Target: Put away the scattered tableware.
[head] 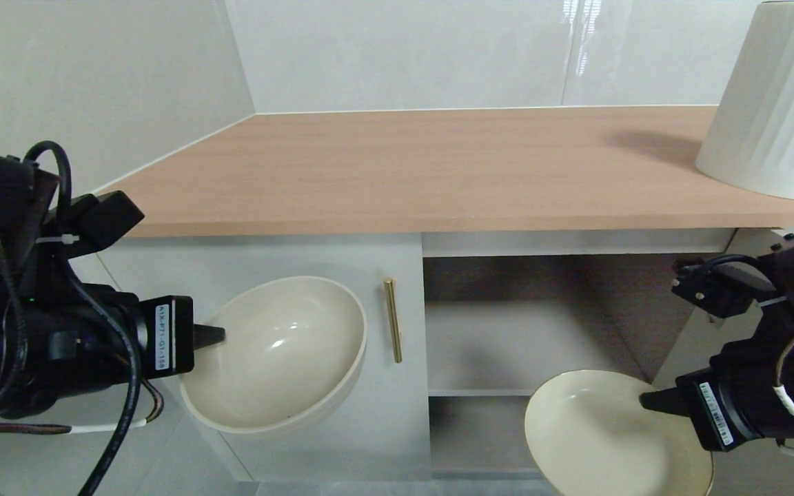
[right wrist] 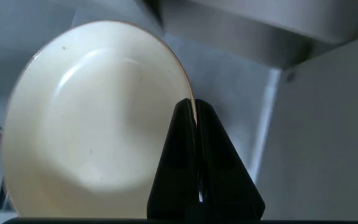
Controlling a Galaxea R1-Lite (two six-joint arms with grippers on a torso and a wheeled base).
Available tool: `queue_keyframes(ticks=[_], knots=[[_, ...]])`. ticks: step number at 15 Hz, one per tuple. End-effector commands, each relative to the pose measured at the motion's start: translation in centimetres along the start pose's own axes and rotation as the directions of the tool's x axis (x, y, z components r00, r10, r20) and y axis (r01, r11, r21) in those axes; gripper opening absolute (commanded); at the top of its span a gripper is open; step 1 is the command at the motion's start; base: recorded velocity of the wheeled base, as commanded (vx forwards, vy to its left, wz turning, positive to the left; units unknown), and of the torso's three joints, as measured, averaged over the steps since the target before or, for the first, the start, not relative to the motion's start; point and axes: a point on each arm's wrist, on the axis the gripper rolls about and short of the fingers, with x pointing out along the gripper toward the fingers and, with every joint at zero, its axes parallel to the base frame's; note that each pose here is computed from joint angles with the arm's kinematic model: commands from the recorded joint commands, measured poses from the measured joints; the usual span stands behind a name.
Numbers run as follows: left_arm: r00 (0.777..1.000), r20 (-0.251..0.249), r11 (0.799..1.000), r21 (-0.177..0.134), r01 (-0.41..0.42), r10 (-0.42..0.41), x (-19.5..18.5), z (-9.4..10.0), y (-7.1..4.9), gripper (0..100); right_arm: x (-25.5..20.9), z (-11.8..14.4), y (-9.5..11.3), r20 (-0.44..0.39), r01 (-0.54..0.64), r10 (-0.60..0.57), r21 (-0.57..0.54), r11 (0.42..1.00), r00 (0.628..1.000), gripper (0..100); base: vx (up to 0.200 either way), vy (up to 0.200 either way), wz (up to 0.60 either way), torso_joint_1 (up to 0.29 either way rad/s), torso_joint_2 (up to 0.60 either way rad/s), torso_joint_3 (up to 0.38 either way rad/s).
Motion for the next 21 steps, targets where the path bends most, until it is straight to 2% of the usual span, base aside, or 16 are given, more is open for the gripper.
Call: queue_keyframes(ticks=[1, 6, 9, 12, 15, 21], knots=[[1.000, -0.004, 1.000, 0.000, -0.003, 0.003, 0.1, 0.0, 0.0, 0, 1.4, 0.0, 0.0, -0.052, 0.005, -0.005, -0.001, 1.000, 0.999, 0, 0.000, 0.000, 0.00, -0.022, 0.10, 0.036], [1.000, -0.018, 1.000, 0.003, -0.010, 0.010, 0.7, 0.0, -0.1, 0, 4.2, 0.1, 0.1, -0.126, 0.023, -0.023, -0.002, 1.000, 0.992, 0, 0.000, 0.000, 0.00, -0.004, 0.01, 0.009], [1.000, -0.025, 1.000, 0.005, -0.012, 0.012, 0.8, -0.1, -0.1, 0, 8.5, 0.4, 0.2, -0.180, 0.047, -0.046, 0.005, 0.999, 0.983, 0, 0.000, 0.000, 0.00, 0.000, 0.00, 0.000], [0.999, -0.033, 1.000, 0.006, -0.016, 0.016, 1.1, -0.1, -0.1, 0, 14.4, 1.0, -0.1, -0.139, 0.074, -0.053, 0.147, 0.986, 0.989, 0, 0.000, 0.000, 0.00, 0.000, 0.00, 0.000], [0.999, -0.034, 1.000, 0.006, -0.017, 0.017, 1.2, -0.1, -0.2, 0, 18.6, 1.2, -1.7, -0.069, 0.155, -0.143, 0.234, 0.960, 0.987, 0, 0.000, 0.000, 0.00, 0.000, 0.00, 0.000], [0.999, -0.035, 1.000, 0.006, -0.017, 0.017, 1.2, -0.1, -0.2, 0, 22.1, 0.6, -3.0, 0.036, 0.205, -0.225, 0.287, 0.936, 0.974, 0, 0.000, 0.000, 0.00, 0.000, 0.00, 0.000]])
